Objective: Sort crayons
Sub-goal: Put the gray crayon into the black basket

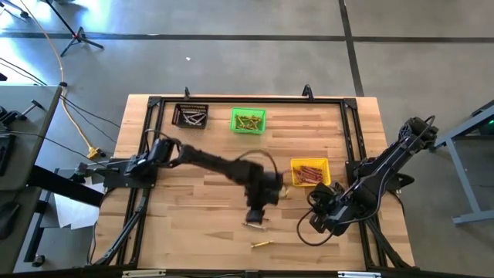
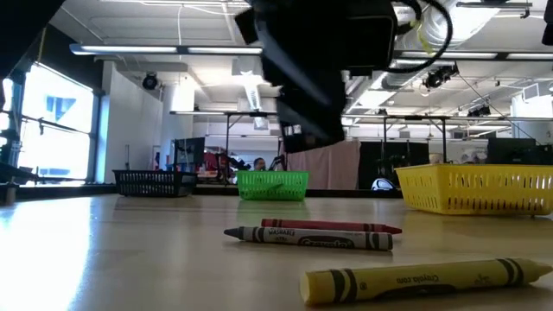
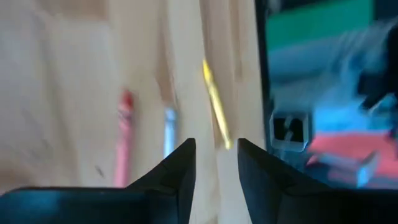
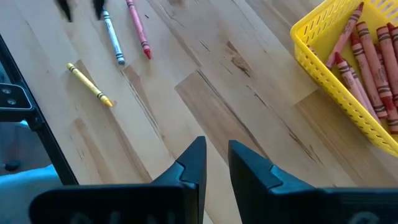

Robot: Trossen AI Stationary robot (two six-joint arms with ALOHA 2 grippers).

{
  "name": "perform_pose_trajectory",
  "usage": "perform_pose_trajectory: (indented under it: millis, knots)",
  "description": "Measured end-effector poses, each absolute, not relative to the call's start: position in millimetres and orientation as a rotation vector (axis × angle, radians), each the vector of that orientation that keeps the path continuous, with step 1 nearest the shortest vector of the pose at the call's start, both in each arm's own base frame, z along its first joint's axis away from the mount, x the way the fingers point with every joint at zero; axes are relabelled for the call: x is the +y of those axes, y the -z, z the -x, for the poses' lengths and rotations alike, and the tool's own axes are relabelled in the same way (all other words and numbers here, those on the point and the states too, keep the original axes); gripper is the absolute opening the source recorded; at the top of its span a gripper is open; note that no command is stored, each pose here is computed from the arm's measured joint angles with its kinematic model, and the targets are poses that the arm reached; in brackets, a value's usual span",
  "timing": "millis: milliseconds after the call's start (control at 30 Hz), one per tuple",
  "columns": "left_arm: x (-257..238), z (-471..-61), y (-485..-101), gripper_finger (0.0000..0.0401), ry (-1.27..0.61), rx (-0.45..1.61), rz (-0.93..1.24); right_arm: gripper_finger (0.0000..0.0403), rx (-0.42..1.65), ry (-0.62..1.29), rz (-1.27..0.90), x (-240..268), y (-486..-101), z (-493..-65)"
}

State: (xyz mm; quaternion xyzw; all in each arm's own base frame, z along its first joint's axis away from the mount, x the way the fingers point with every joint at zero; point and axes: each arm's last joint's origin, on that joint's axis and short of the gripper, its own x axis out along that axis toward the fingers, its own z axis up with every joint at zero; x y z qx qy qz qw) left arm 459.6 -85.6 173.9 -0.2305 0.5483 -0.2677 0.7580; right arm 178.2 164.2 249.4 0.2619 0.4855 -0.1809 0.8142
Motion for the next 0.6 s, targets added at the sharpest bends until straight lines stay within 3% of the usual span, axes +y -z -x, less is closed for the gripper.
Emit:
perform_pose_trajectory:
  millis: [233, 600]
  knots:
    - [-147, -438, -168, 0.0095, 0.548, 1.263, 0.203, 0.0053, 1.029, 0.388, -0.552, 164, -249, -178]
    - [-171, -434, -167, 0.0094, 0.330, 1.206, 0.091, 0.0053, 1.025, 0.385, -0.555, 164, -250, -179]
